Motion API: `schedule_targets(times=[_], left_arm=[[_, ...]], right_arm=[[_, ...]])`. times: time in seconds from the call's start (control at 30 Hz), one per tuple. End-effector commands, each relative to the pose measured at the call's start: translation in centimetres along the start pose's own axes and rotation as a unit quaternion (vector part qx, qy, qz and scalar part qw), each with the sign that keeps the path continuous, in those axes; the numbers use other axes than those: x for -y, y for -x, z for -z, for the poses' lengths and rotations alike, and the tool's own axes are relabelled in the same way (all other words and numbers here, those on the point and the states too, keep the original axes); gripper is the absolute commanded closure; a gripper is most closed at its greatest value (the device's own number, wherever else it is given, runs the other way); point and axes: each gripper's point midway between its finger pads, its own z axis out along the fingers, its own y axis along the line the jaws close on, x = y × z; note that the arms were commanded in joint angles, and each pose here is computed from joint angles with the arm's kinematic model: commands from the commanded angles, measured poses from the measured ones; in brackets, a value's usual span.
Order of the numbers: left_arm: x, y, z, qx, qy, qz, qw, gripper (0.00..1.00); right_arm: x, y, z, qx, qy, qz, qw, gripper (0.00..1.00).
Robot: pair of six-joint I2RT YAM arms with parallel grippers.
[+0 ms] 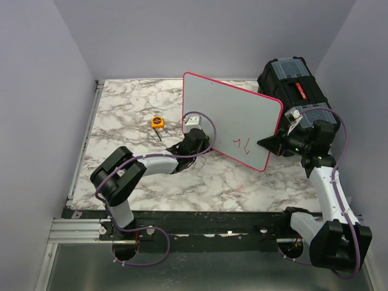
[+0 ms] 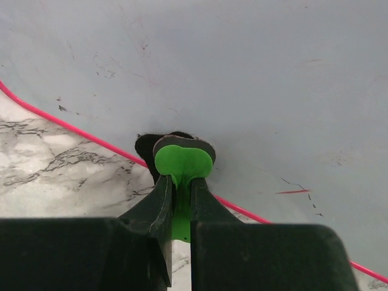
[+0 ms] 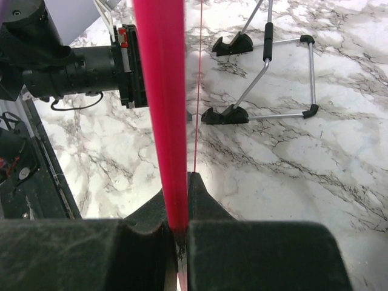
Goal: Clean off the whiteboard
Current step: Erase the whiteboard using the whiteboard eraser.
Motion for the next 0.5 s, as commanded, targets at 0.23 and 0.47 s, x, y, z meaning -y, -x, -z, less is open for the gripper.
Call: schedule_targets(times=[0.23,0.47], left_arm=[[13.5,-0.3,1.9,-0.013,-0.136,0.030,0.990,1.00],[14.9,2.0,4.4,0.008,-0.165,0.035,0.986,1.00]], right_arm=[[-3.5,0.5,0.1,0.002,0.081,0.000,0.997,1.00],[-3.6,0.6,0.2,0.003,0.082,0.002,0.997,1.00]])
